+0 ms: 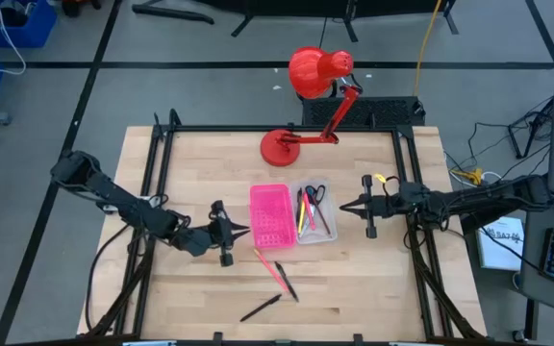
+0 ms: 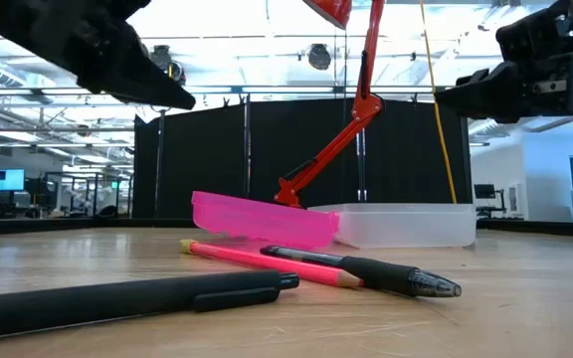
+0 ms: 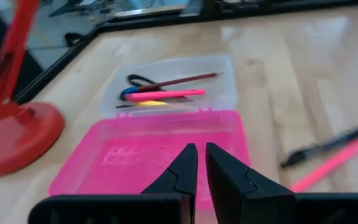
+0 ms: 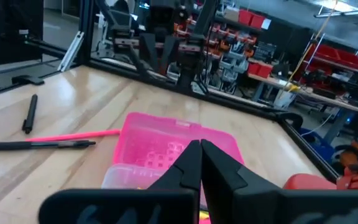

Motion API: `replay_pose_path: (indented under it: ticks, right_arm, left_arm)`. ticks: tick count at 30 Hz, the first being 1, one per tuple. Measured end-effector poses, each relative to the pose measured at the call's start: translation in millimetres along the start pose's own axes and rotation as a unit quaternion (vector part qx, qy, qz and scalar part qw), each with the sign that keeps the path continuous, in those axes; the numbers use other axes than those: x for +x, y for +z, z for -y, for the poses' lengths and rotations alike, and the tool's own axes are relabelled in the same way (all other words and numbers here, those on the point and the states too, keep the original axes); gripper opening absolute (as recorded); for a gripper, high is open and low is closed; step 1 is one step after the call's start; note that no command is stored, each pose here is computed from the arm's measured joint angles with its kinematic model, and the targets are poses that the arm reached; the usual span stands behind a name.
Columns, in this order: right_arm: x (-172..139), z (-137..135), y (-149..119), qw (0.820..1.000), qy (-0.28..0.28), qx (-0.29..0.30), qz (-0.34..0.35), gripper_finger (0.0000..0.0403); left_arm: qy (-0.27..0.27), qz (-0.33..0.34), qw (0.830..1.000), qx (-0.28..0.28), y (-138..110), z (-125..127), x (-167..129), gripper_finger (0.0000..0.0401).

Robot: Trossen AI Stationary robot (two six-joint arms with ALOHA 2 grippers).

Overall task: Pick & place school supplies into a supply box
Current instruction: Put the pink pencil into the pink supply box

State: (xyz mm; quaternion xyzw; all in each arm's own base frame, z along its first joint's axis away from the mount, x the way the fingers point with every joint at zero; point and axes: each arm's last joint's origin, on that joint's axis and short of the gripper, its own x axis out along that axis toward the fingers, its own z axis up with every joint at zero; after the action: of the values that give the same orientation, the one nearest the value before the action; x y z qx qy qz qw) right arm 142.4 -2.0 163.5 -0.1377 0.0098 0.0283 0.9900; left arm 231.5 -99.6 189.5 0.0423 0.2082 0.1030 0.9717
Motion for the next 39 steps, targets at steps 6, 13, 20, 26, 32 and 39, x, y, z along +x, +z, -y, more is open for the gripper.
replay_pose_path:
  ticks: [6,13,20,26,32,39]
  right_arm:
    - [0,-1,0,0.999,0.008,0.033,0.000,0.0001]
    - [0,0,4,0.997,0.021,0.068,0.027,0.0000]
    - [-1,2,14,0.993,0.012,0.095,0.076,0.0000]
    - [0,2,12,0.993,0.015,0.099,0.065,0.0000]
    - [0,1,8,0.994,0.018,0.100,0.047,0.0000]
    - [0,1,7,0.994,0.018,0.097,0.043,0.0000]
  left_arm:
    - [-0.042,-0.042,0.997,-0.050,22,-2,6,0.0042]
    - [-0.113,-0.153,0.980,0.060,61,30,25,0.0043]
    - [-0.209,-0.299,0.905,0.219,64,70,61,0.0094]
    - [-0.246,-0.346,0.844,0.327,53,99,82,0.0189]
    - [-0.251,-0.343,0.820,0.384,49,95,95,0.0238]
    - [-0.306,-0.351,0.820,0.333,50,66,116,0.0224]
